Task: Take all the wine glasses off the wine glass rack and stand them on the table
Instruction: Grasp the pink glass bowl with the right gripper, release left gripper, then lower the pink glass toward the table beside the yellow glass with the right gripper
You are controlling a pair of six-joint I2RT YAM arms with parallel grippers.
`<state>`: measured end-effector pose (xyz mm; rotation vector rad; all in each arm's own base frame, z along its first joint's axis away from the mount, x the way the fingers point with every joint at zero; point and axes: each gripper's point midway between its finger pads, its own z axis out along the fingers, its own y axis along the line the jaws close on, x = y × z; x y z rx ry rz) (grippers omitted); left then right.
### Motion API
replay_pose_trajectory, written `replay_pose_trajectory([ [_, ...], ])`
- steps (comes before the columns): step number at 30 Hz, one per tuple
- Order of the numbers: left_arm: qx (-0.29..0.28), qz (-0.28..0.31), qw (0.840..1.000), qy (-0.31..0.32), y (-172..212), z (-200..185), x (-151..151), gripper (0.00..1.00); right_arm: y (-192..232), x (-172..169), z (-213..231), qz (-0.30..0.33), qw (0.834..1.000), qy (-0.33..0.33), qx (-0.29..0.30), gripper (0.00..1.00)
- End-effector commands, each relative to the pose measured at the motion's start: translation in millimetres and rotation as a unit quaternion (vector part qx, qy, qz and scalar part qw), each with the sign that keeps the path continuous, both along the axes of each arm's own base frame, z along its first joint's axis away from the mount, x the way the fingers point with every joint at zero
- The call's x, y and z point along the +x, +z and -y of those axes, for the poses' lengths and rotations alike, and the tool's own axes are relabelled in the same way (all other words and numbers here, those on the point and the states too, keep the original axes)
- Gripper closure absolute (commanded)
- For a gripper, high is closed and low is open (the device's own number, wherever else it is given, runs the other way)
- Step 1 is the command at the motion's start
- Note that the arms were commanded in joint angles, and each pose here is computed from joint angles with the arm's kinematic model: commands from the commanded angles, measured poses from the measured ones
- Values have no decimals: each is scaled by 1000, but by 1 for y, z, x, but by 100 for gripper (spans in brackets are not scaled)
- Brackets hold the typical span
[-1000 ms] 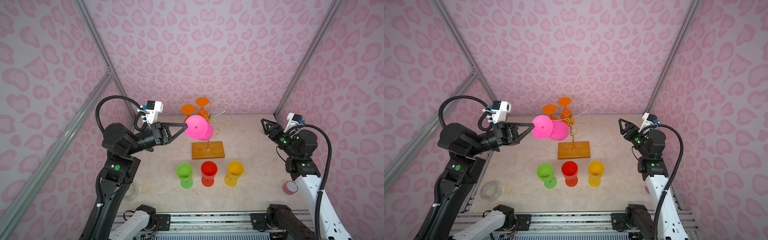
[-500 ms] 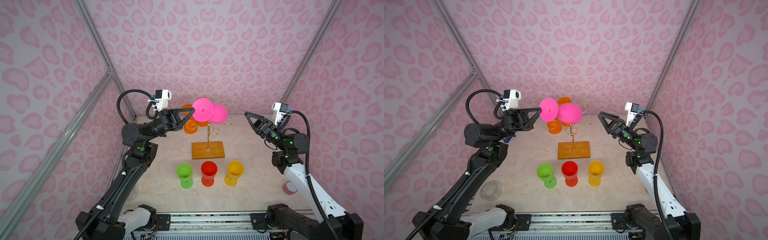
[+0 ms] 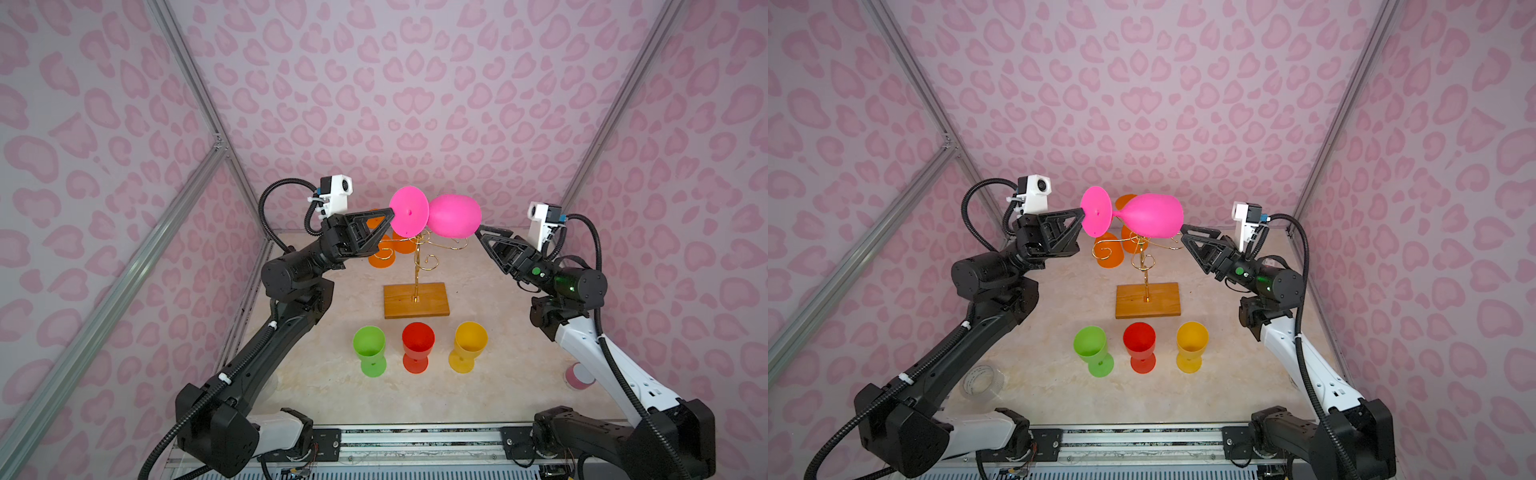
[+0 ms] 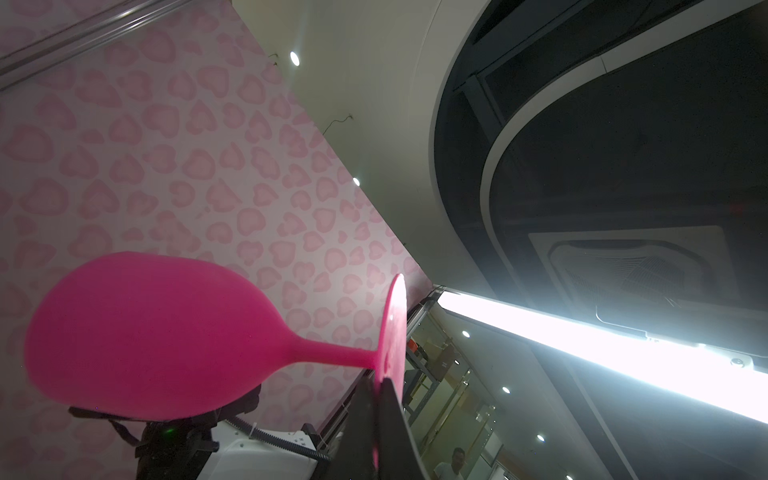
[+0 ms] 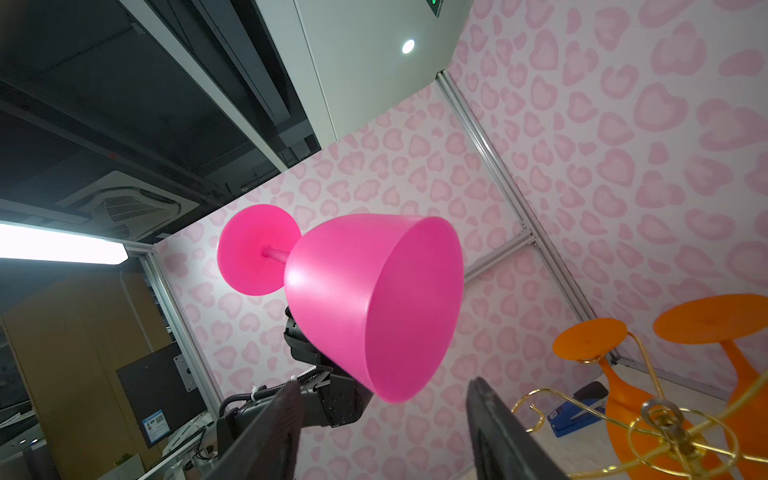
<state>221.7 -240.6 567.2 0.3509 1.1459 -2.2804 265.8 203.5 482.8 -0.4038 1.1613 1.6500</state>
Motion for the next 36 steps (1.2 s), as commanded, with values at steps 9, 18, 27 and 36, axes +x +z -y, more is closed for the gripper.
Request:
replay_pose_trajectory([
  [9, -25, -10, 999, -23, -10, 8, 4, 98, 13, -14, -8, 40, 998, 36, 19, 41],
  [18, -37, -27, 998, -42, -16, 13, 10, 98, 12, -21, -10, 51, 997, 50, 17, 74],
  [27, -64, -38, 996, -58, -19, 11, 13, 96, 19, -35, -5, 75, 994, 69, 37, 99],
  [36, -73, -39, 995, -57, -30, 13, 19, 60, 38, -43, 10, 91, 992, 61, 57, 100],
])
